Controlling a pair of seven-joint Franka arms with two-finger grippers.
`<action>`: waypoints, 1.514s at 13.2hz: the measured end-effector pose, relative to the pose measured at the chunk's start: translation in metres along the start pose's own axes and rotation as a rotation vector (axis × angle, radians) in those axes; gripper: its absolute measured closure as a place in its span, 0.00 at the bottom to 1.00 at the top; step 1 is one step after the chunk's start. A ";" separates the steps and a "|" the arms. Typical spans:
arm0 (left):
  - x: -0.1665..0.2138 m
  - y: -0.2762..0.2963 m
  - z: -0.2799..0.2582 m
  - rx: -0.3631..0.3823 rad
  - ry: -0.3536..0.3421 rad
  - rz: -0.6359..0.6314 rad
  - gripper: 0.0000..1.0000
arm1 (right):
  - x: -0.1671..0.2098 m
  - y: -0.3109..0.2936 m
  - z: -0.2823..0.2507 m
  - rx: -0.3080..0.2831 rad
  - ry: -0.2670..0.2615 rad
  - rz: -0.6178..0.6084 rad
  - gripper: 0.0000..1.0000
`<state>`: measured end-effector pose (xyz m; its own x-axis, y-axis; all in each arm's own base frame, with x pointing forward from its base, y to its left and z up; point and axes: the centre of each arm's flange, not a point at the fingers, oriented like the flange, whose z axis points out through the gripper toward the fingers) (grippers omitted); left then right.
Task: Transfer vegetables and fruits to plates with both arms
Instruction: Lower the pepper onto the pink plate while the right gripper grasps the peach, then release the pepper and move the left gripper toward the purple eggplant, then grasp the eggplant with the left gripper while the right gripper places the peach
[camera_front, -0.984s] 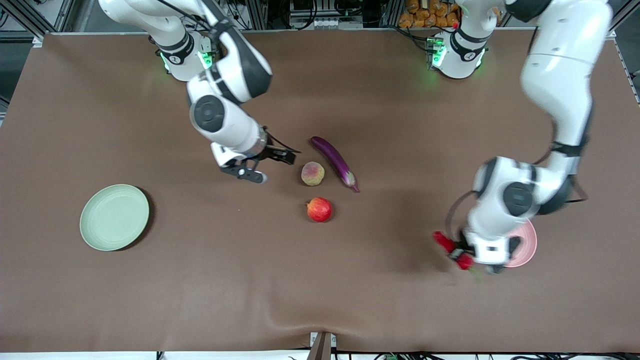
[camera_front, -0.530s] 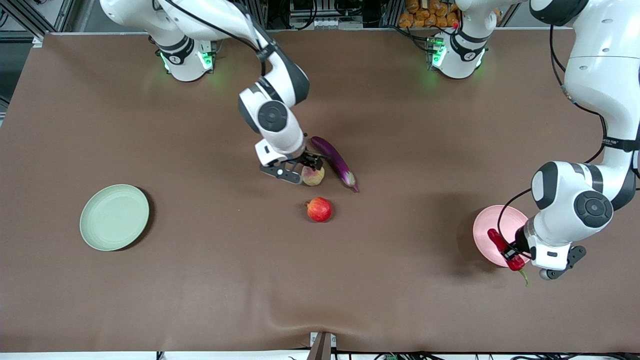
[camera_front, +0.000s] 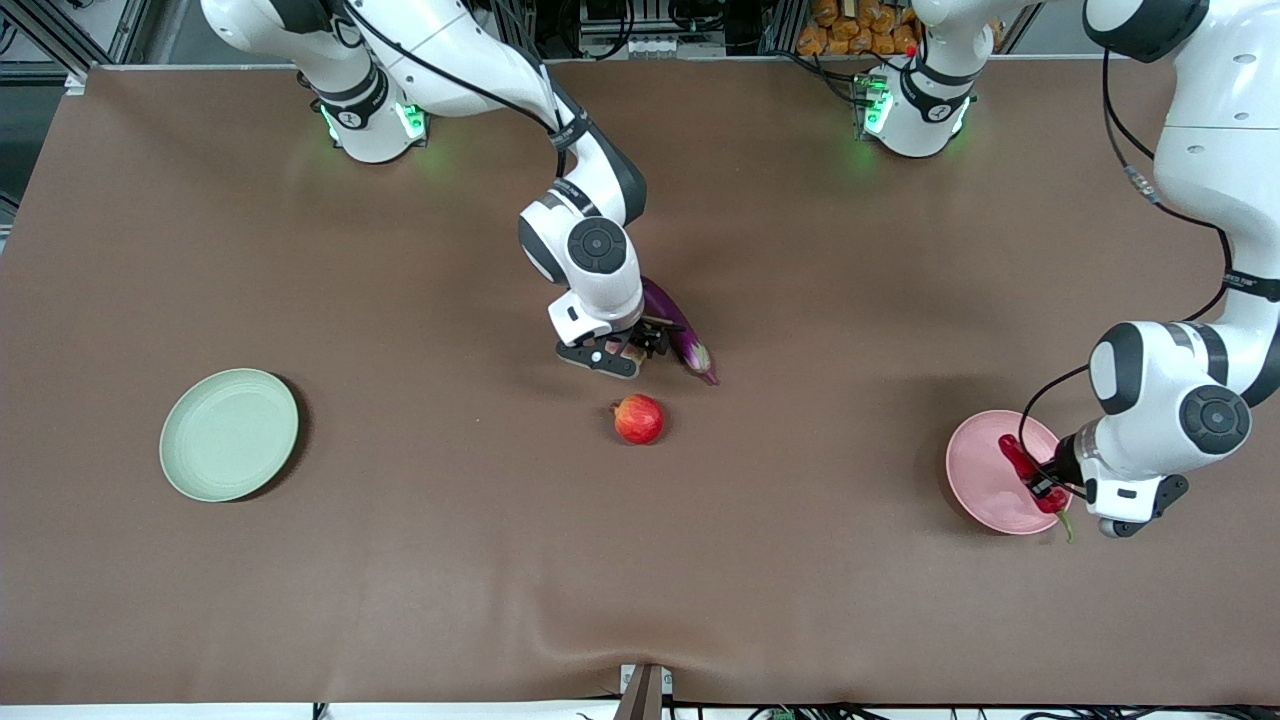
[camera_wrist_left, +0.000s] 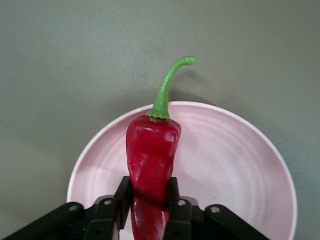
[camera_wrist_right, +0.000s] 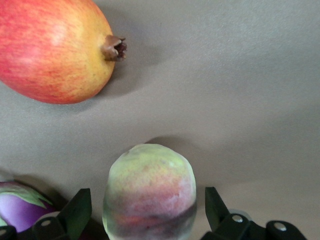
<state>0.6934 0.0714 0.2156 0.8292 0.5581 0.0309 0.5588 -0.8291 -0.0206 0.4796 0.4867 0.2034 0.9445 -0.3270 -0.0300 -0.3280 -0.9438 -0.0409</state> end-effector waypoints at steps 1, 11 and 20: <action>0.000 -0.001 0.000 0.000 -0.001 -0.001 0.55 | 0.000 0.000 0.002 -0.001 0.001 0.005 0.00; -0.098 0.121 -0.143 -0.066 -0.008 -0.049 0.00 | 0.054 0.022 -0.114 -0.013 0.003 0.081 0.25; -0.376 0.310 -0.098 -0.055 -0.124 -0.274 0.07 | 0.262 0.317 -0.245 -0.055 -0.143 -0.144 0.25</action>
<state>0.5534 -0.3989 0.2958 0.6447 0.7585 -0.0948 0.7633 -0.6456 0.0255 0.6269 0.0903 0.4275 0.9685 -0.1822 -0.1698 -0.1850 -0.9827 -0.0009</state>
